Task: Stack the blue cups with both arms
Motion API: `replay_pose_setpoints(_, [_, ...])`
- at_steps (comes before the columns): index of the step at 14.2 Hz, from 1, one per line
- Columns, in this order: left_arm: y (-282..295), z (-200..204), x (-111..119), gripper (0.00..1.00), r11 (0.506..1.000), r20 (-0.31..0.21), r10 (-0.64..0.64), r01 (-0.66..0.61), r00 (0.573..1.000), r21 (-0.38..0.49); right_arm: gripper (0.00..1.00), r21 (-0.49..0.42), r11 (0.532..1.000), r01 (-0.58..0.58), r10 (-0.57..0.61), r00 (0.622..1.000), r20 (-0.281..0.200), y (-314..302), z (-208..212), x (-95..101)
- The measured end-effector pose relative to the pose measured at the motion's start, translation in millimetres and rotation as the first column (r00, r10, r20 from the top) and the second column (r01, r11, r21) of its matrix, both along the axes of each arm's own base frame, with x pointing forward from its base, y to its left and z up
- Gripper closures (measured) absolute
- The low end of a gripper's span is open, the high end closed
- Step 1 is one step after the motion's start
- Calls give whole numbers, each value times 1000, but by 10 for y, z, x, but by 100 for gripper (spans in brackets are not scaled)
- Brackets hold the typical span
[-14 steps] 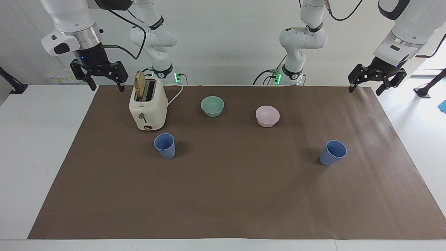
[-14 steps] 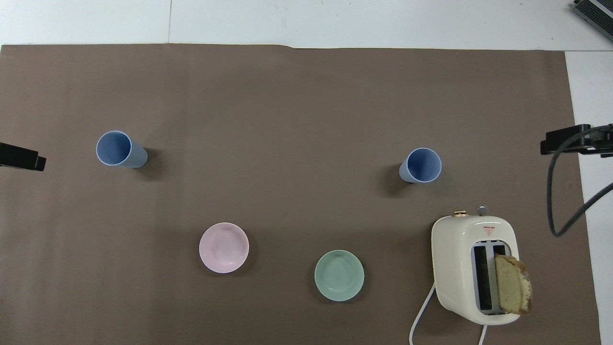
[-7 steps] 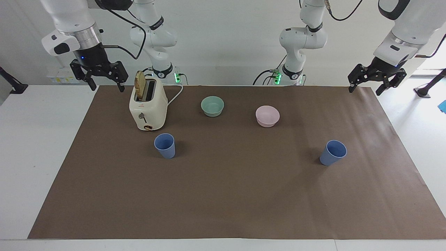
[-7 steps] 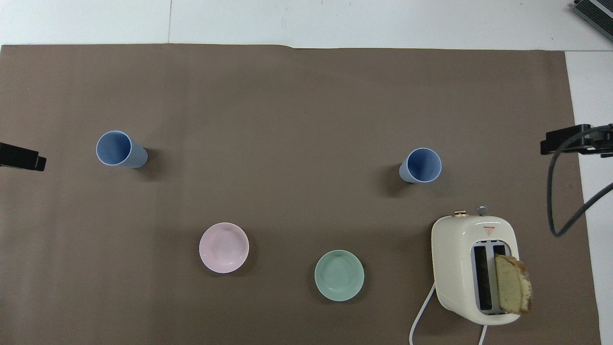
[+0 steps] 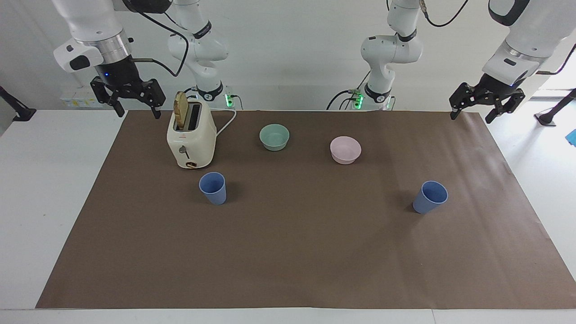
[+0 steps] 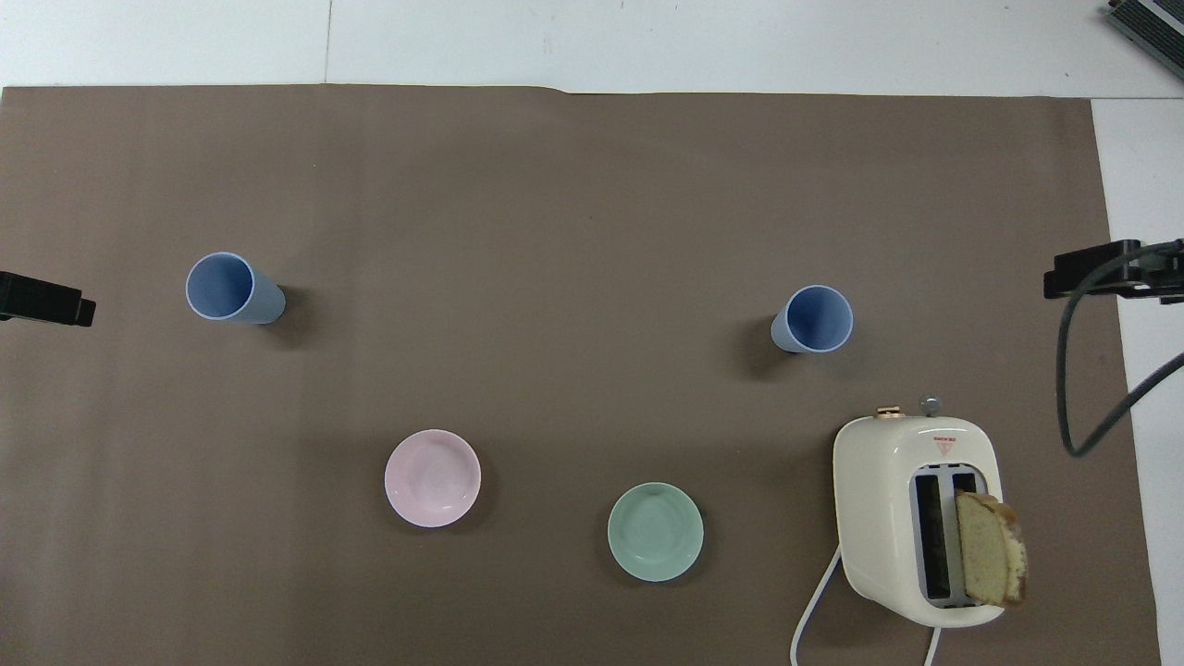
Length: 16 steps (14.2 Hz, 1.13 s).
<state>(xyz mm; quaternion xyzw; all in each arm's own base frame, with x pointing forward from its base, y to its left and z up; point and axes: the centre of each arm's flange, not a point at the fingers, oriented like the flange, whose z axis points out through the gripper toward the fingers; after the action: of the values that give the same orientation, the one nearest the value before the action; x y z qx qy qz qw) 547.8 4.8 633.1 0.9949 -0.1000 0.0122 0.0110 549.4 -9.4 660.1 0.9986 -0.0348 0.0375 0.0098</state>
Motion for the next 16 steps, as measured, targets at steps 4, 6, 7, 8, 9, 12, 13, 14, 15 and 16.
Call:
replay_pose_setpoints(4, [78, -122, 26, 0, 1000, 1, 14, -14, 1000, 0, 0, 0, 1000, 0, 0, 1000, 0, 0, 0, 0])
replay_pose_setpoints(6, [158, -242, 61, 0, 1000, 14, 25, -25, 1000, 0, 0, 0, 1000, 0, 0, 1000, 0, 0, 0, 0])
replay_pose_setpoints(7, [183, -347, 84, 0, 1000, 20, 29, -29, 999, 0, 0, 0, 1000, 0, 0, 1000, 0, 0, 0, 0])
replay_pose_setpoints(8, [206, -451, 105, 0, 999, 26, 33, -33, 999, 1, 0, 0, 1000, 0, 0, 1000, 0, 0, 0, 0])
replay_pose_setpoints(9, [227, -538, 125, 0, 1000, 34, 31, -31, 999, 1, 0, 0, 1000, 0, 0, 1000, 0, 0, 0, 0])
replay_pose_setpoints(12, [317, -777, 177, 0, 1000, 62, 17, -17, 998, 2, 0, 0, 1000, 0, 0, 1000, 0, 0, 0, 0])
replay_pose_setpoints(13, [329, -853, 203, 0, 1000, 68, 17, -17, 998, 3, 0, 0, 1000, 0, 0, 1000, 0, 0, 0, 0])
replay_pose_setpoints(14, [325, -938, 240, 0, 1000, 73, 16, -16, 997, 5, 0, 0, 1000, 0, 0, 1000, 0, 0, 0, 0])
replay_pose_setpoints(15, [314, -1036, 294, 0, 1000, 78, 14, -15, 997, 7, 0, 0, 1000, 0, 0, 1000, 0, 0, 0, 0])
replay_pose_setpoints(16, [299, -1142, 359, 0, 1000, 81, 12, -13, 997, 9, 0, 0, 1000, 0, 0, 1000, 0, 0, 0, 0])
